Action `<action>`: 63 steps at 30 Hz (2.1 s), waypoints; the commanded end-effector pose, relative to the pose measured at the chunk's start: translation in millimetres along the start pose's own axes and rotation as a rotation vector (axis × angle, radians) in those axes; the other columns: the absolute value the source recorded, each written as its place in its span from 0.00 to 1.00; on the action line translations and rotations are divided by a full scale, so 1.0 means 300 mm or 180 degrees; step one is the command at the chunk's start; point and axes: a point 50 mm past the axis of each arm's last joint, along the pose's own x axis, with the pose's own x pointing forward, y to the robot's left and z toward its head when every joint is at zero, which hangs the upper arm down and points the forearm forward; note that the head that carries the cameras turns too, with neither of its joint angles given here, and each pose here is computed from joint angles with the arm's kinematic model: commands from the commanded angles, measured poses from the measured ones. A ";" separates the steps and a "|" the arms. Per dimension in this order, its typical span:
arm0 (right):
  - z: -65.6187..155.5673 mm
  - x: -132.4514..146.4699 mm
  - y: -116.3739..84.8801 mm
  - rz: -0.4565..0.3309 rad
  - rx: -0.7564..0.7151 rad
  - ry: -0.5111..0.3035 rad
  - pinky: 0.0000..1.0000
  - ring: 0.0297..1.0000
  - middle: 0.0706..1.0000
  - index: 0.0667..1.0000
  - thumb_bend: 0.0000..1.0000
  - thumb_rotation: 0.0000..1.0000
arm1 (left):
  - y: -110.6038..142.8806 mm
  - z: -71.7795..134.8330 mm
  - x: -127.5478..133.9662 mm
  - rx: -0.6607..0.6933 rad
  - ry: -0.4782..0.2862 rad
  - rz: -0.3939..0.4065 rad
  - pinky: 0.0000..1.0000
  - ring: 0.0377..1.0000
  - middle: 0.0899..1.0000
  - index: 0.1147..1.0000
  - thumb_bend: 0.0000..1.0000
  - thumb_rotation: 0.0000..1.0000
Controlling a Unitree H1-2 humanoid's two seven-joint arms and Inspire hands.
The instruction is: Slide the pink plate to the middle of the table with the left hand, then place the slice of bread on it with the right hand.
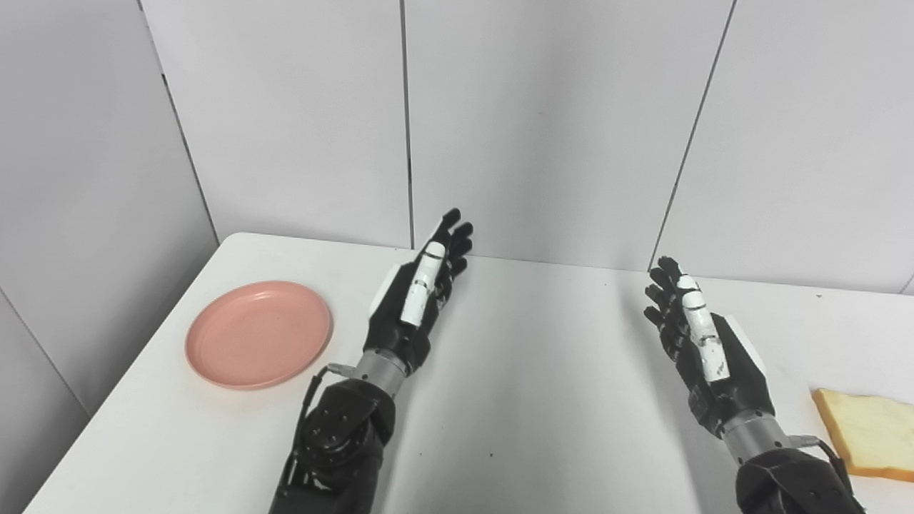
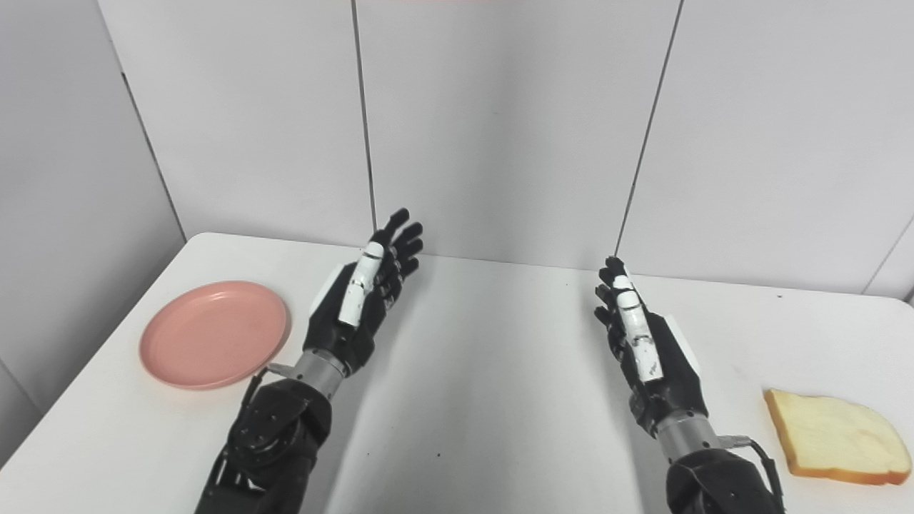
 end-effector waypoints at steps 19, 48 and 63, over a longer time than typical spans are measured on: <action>0.074 0.011 -0.020 0.0048 -0.0059 -0.0285 1.00 1.00 1.00 1.00 0.09 1.00 | 0.180 0.256 -0.004 0.0097 -0.1018 0.0568 0.97 0.96 0.96 0.94 0.42 1.00; 0.092 0.003 -0.021 0.0063 -0.0088 -0.0249 1.00 1.00 1.00 1.00 0.05 1.00 | 0.572 0.317 -0.122 0.0295 -0.1277 0.1738 1.00 0.99 0.97 0.95 0.44 1.00; 0.093 0.002 -0.021 0.0087 -0.0065 -0.0218 1.00 1.00 1.00 1.00 0.04 1.00 | 0.718 0.263 -0.155 0.0127 -0.1114 0.1994 1.00 0.99 0.97 0.94 0.41 1.00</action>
